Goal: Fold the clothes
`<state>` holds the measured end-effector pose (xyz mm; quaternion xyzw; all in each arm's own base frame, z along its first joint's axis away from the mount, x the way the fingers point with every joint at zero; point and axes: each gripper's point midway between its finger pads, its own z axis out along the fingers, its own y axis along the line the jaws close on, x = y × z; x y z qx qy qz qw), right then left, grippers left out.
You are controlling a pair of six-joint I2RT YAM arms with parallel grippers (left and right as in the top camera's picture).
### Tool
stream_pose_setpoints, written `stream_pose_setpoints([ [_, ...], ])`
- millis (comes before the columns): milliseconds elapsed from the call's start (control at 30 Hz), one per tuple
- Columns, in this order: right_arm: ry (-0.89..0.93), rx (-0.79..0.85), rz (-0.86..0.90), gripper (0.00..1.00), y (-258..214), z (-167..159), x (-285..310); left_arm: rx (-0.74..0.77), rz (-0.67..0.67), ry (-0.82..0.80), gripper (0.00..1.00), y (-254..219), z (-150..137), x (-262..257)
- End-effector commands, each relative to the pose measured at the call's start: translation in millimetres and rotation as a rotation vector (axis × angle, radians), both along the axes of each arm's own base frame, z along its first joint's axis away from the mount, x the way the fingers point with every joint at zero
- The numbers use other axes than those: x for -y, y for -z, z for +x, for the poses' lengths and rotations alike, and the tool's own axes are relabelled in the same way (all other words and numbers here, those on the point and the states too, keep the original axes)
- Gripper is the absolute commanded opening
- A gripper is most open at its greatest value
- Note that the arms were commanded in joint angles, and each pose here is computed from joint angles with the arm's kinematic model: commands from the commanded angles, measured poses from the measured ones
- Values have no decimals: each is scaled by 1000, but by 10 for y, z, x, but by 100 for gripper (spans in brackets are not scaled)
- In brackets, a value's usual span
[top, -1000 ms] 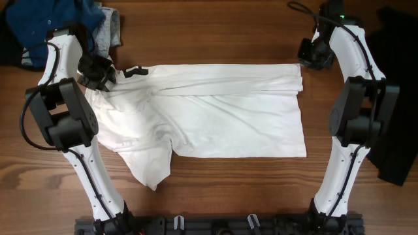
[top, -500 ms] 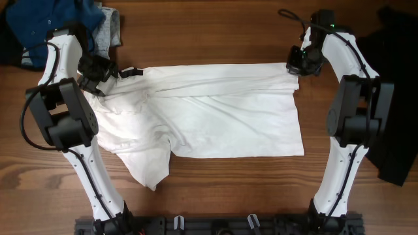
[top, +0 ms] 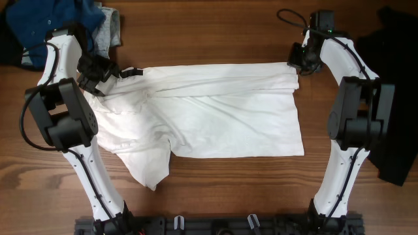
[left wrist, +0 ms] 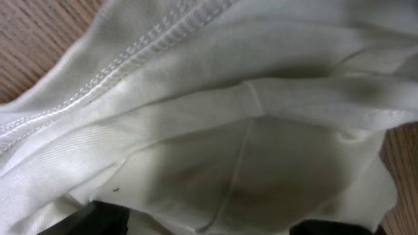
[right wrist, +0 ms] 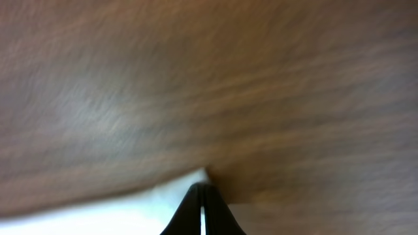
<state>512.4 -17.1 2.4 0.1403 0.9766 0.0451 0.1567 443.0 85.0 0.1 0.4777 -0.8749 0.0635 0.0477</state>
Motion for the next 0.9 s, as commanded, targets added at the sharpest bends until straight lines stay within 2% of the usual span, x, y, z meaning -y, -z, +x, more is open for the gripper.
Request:
stream_pose_setpoints([
  [0,70,11,-87,4,58,21,253,1,-30,62,77,170,-13,52],
  [167,102,28,-80,4,42,46,422,12,-31,104,77,171,24,163],
  [233,79,28,-80,4,14,52,448,26,-29,134,74,155,51,194],
  [333,50,30,-84,4,-188,108,425,34,-6,143,56,88,61,179],
  [367,49,35,-85,4,-255,126,418,40,-2,144,47,57,67,172],
  [467,30,94,-54,4,-644,228,330,70,39,146,10,-109,99,110],
  [500,14,120,-26,4,-801,258,259,88,51,158,4,-190,116,99],
  [633,-89,157,100,4,-1073,240,-130,137,65,183,4,-404,157,101],
  [700,-111,123,121,4,-1036,167,-267,142,67,190,9,-439,153,99],
  [733,-124,100,120,4,-969,128,-332,138,65,190,22,-438,143,102],
  [767,-132,81,119,4,-920,87,-383,132,64,189,40,-437,126,99],
  [800,-140,60,120,4,-840,52,-440,123,62,189,52,-432,105,100],
  [867,-156,25,124,4,-707,-11,-546,102,63,188,57,-429,55,93],
])
